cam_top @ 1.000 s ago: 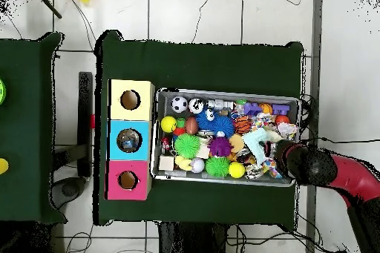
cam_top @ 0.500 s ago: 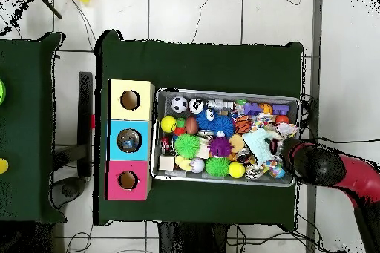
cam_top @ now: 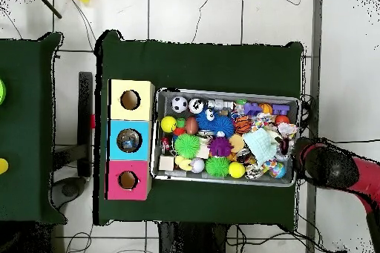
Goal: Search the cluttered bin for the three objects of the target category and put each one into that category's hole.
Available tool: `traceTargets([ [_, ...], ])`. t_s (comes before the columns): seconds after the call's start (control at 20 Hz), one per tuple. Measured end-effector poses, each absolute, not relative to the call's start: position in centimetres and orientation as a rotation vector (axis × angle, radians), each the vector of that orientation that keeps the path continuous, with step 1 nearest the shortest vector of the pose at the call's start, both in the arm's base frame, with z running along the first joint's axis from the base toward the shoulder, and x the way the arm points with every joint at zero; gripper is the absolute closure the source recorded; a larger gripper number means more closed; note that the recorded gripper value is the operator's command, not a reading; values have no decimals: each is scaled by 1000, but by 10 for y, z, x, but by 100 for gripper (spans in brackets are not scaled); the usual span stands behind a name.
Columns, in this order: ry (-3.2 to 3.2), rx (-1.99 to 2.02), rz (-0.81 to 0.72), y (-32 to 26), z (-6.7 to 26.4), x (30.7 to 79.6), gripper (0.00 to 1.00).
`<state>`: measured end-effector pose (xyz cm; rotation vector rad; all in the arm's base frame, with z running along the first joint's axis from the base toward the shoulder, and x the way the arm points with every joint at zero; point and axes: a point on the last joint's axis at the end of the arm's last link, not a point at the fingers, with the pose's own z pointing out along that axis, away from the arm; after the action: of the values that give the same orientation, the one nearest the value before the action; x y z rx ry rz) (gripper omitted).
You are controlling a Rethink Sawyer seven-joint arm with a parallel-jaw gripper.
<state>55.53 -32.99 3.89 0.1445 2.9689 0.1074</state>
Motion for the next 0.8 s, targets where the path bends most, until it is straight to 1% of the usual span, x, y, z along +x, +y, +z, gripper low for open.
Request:
traceTargets([
  [0.45, 2979, 130, 121, -325, 28, 552, 0],
  [0.8, 2995, 86, 123, -319, 12, 544, 0],
])
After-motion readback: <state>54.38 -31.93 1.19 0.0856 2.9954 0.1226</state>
